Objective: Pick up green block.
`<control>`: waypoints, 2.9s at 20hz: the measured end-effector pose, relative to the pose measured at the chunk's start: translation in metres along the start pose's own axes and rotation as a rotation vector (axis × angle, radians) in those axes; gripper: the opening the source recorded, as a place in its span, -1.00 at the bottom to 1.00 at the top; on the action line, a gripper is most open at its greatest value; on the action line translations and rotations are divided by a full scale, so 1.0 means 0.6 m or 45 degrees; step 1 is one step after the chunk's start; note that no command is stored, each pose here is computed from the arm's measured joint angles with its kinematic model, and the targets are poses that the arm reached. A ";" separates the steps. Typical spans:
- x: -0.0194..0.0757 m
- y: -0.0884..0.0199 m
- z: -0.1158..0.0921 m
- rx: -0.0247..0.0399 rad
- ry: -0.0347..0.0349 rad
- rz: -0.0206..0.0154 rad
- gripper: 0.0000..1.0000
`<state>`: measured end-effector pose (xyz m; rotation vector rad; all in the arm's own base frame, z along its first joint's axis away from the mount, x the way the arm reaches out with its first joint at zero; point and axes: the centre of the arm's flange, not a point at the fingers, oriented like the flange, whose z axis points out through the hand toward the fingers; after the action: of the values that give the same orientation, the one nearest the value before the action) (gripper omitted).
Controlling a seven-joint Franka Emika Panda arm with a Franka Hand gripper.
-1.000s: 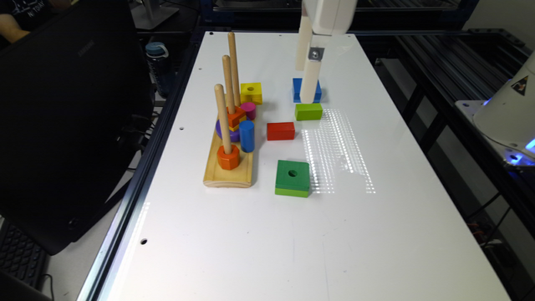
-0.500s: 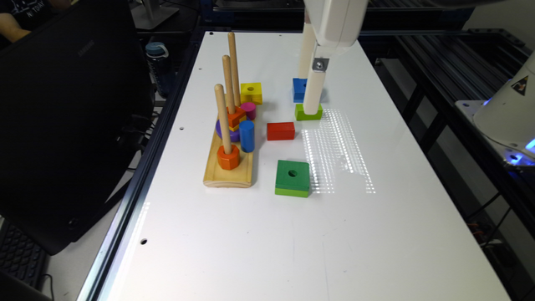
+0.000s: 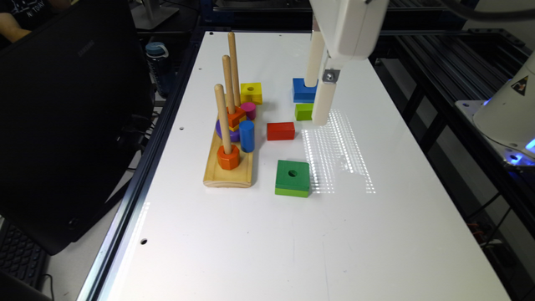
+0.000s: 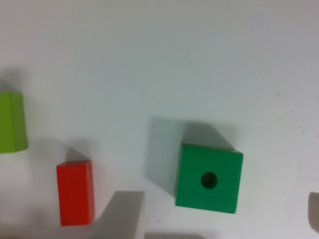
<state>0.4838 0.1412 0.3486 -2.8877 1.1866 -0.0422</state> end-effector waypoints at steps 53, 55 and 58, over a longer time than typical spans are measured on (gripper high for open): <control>0.039 -0.070 0.141 0.0086 -0.0134 0.0023 1.00; 0.040 -0.068 0.166 0.0018 -0.0252 0.0041 1.00; 0.044 -0.068 0.194 0.0023 -0.0302 0.0005 1.00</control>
<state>0.5346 0.1526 0.2337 -2.8780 1.1827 -0.0091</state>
